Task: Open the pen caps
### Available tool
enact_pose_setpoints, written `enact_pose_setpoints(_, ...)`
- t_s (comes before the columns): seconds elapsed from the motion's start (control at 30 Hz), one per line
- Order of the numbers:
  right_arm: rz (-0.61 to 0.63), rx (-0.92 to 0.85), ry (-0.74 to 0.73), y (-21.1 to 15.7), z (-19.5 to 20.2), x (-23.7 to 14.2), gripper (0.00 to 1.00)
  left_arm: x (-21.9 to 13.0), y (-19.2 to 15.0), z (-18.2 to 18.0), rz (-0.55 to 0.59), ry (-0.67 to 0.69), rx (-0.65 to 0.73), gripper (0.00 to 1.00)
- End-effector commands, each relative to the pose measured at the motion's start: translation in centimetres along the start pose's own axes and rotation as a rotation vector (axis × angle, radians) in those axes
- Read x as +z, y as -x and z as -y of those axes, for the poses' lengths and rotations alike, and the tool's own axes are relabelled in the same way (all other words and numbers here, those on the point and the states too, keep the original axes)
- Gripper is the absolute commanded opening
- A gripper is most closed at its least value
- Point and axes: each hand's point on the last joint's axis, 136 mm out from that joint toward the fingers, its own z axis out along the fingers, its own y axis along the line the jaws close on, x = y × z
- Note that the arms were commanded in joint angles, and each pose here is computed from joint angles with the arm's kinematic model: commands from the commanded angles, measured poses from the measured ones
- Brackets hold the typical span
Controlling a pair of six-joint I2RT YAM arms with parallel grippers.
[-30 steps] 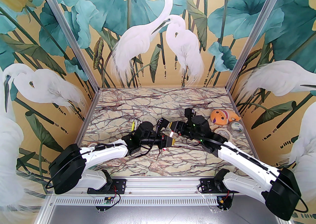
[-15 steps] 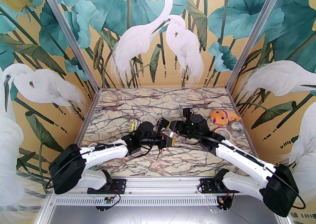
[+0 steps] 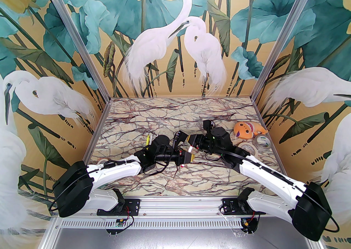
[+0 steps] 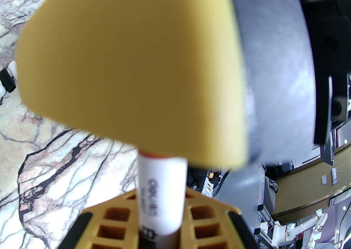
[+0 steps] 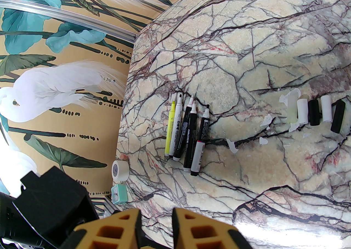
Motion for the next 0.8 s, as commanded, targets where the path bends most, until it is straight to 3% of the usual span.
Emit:
enact_pose_setpoints(0.0,-0.005,-0.019,0.034,0.2,-1.5,-0.1,0.28,-0.4,-0.2,0.3,0.001,-0.001,0.014,0.07)
enact_pose_setpoints(0.2,-0.014,-0.018,0.036,0.1,-1.5,0.1,0.27,-0.5,-0.1,0.4,0.005,0.001,0.017,0.07)
enact_pose_setpoints(0.57,0.006,-0.059,0.056,0.6,-2.4,-0.5,0.15,-0.8,-0.3,1.0,-0.004,-0.030,0.008,0.07)
enact_pose_setpoints(0.77,-0.009,-0.158,0.267,1.1,-6.8,-1.7,0.12,-1.7,-0.3,4.1,-0.025,-0.173,0.020,0.08)
